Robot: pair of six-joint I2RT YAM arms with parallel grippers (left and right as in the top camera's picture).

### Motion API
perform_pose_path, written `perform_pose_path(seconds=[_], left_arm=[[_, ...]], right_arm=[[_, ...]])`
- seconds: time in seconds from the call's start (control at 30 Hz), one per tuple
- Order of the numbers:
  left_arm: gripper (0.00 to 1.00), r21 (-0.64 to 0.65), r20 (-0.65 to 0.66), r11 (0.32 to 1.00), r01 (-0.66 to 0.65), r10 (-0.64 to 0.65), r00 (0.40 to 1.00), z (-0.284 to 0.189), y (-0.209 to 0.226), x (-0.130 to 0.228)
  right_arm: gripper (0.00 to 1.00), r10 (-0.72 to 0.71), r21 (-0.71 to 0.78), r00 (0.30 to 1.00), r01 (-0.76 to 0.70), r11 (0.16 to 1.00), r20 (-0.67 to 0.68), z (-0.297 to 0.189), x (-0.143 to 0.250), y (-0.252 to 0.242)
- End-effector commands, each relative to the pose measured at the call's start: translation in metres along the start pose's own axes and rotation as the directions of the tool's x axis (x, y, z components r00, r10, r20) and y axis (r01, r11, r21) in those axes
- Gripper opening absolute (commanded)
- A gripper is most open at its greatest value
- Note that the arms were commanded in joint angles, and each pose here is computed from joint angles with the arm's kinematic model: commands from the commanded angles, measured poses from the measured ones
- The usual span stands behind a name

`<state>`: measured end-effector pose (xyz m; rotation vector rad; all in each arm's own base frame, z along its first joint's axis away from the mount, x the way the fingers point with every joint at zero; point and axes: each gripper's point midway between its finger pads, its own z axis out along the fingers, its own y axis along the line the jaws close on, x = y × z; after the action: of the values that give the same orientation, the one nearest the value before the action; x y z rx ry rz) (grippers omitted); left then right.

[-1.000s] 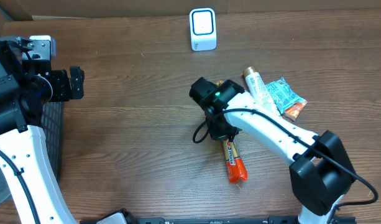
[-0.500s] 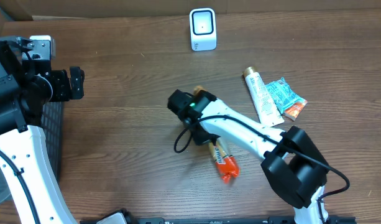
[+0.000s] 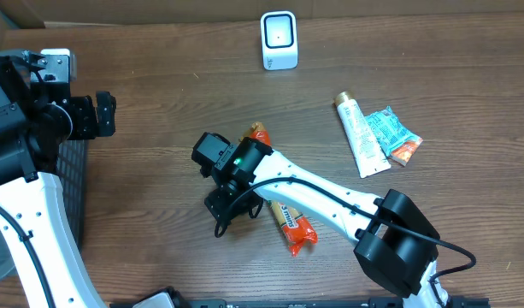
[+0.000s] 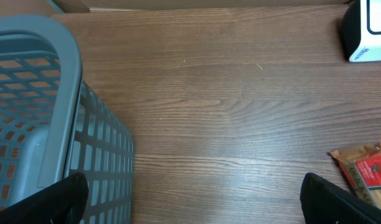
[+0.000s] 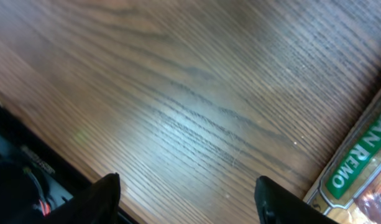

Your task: Scan the item barcode

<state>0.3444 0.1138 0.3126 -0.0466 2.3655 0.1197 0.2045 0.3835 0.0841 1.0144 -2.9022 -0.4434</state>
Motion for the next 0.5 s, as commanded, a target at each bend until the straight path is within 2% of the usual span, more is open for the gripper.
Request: perform_pose_path(seconds=[0.0, 0.17, 0.3, 0.47], left_arm=[[1.00, 0.004, 0.017, 1.000, -0.021, 0.021, 1.000, -0.003, -0.001, -0.005], [1.00, 0.004, 0.017, 1.000, -0.021, 0.021, 1.000, -0.003, -0.001, -0.005], [1.00, 0.004, 0.017, 1.000, -0.021, 0.021, 1.000, -0.003, -0.001, -0.005], [1.00, 0.004, 0.017, 1.000, -0.021, 0.021, 1.000, -0.003, -0.001, -0.005]], right_arm=[[0.73, 0.007, 0.088, 0.999, -0.010, 0.996, 0.033, -0.014, -0.010, -0.028], [0.73, 0.039, 0.356, 0.998, -0.057, 0.933, 0.056, -0.027, -0.011, -0.093], [0.66, -0.042, 0.379, 0.999, 0.038, 0.925, 0.004, -0.017, -0.007, -0.099], [0.62, -0.063, 0.495, 0.998, 0.053, 0.867, 0.004, -0.005, -0.008, -0.121]])
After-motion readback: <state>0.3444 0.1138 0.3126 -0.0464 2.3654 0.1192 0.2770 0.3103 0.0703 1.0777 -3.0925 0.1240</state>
